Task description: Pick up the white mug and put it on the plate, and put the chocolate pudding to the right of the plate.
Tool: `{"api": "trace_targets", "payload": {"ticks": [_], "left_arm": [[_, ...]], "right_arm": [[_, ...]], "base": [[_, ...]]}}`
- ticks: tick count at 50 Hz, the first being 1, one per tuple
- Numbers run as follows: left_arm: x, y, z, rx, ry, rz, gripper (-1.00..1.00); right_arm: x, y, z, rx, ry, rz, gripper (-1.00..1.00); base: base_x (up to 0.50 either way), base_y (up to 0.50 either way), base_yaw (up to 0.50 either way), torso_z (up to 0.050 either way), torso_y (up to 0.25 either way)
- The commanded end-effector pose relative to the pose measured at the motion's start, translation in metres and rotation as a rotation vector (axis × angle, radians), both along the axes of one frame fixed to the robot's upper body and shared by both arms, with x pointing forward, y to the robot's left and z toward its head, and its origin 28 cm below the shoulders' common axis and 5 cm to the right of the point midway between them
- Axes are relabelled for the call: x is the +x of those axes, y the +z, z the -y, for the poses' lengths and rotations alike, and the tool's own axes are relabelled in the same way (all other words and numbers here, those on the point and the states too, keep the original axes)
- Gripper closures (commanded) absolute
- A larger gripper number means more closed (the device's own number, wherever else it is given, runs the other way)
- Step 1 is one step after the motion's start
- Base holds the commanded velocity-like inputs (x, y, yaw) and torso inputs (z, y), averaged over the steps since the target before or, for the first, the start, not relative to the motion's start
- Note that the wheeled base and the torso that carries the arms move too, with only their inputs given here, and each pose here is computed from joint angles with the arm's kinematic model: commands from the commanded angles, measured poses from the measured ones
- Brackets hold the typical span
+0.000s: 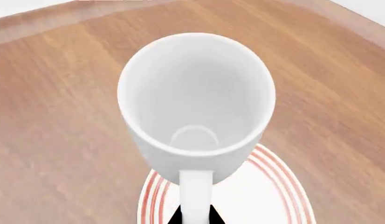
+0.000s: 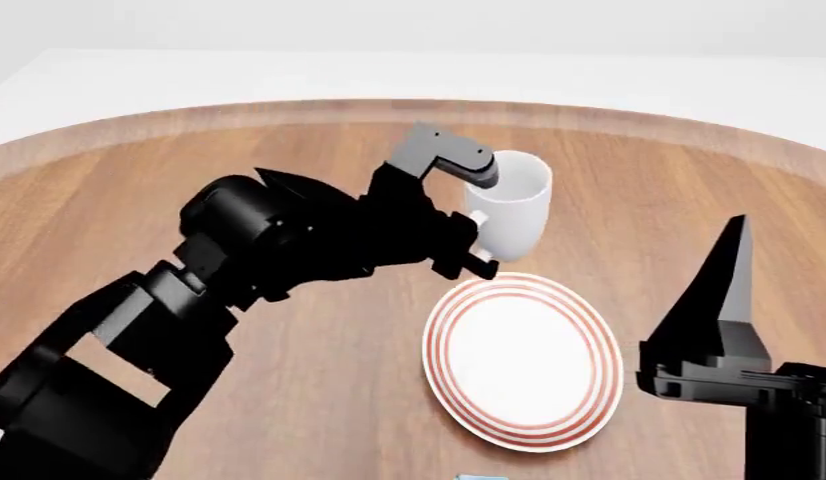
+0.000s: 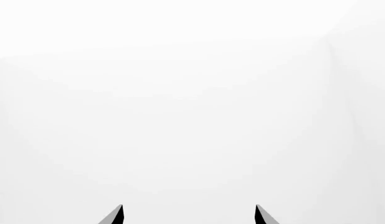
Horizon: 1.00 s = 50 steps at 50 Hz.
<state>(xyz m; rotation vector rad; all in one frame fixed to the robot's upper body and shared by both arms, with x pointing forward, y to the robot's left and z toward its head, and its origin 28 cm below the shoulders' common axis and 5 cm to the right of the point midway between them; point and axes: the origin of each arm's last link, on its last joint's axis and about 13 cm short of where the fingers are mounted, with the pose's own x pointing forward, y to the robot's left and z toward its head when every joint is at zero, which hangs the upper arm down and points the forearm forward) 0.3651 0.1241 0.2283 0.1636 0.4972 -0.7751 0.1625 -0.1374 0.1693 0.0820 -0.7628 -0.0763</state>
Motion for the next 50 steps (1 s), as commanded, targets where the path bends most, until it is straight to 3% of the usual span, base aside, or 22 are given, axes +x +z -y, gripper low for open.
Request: {"api": "trace_targets", "payload": {"ticks": [1,21,50], "left_arm": [[0.009,-0.025,0.016,0.034,-0.027,-0.046,1.00],[0.012,-0.061,0.025,0.053,-0.023,-0.116,1.00],[0.001,-0.074,0.031,0.018,-0.034,-0.220,1.00]], "right_arm": [[-0.001,0.000,0.001,0.004,-0.001,0.000,-1.00],[-0.001,0.000,0.001,0.011,0.000,-0.004,-1.00],[0.000,-0.002,0.002,0.018,0.003,-0.007,-1.00]], "base": [[0.00,0.00,0.00,0.000,0.000],[0.00,0.00,0.00,0.000,0.000],[0.00,0.00,0.00,0.000,0.000]]}}
